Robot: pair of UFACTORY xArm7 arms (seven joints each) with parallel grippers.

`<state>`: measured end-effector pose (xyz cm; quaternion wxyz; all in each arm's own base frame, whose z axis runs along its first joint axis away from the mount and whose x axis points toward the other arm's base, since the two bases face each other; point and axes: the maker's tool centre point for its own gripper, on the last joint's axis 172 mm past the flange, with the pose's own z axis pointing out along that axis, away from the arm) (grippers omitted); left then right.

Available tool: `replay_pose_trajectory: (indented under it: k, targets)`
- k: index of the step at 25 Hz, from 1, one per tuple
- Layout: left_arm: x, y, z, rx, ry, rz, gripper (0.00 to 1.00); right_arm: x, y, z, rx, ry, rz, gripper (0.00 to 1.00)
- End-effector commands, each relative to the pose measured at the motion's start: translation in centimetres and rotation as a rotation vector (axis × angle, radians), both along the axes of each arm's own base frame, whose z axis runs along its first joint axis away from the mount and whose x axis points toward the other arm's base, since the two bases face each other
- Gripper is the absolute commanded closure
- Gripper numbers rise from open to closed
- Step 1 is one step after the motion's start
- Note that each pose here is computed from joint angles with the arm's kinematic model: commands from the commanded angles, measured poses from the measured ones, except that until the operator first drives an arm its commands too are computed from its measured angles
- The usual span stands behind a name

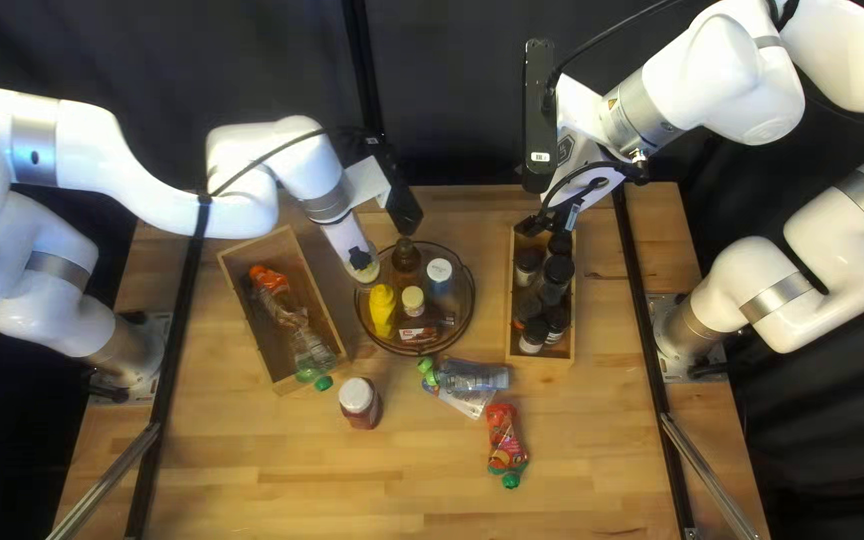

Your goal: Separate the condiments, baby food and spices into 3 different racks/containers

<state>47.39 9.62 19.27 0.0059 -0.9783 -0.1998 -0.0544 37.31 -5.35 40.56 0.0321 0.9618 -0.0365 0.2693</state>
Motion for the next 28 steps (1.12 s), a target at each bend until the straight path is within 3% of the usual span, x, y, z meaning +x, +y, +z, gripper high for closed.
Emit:
replay_pose_trajectory:
  k: [1,13,21,26,28]
  targets:
    - [0.3,-0.2,-0.8,-0.006,0.001,-0.012,0.97,0.0,0.0,0.0,0.0,0.0,0.0,0.0]
    - [0.6,-0.4,-2.3,0.016,0.002,-0.032,0.88,0.0,0.0,0.0,0.0,0.0,0.0,0.0]
    - [0.4,-1.0,-4.1,0.012,0.014,-0.027,0.73,0.0,0.0,0.0,0.0,0.0,0.0,0.0]
    - [0.2,-1.0,-4.5,0.006,0.013,-0.024,0.55,0.0,0.0,0.0,0.0,0.0,0.0,0.0]
    - [0.1,-1.1,-4.7,0.006,0.014,-0.023,0.53,0.0,0.0,0.0,0.0,0.0,0.0,0.0]
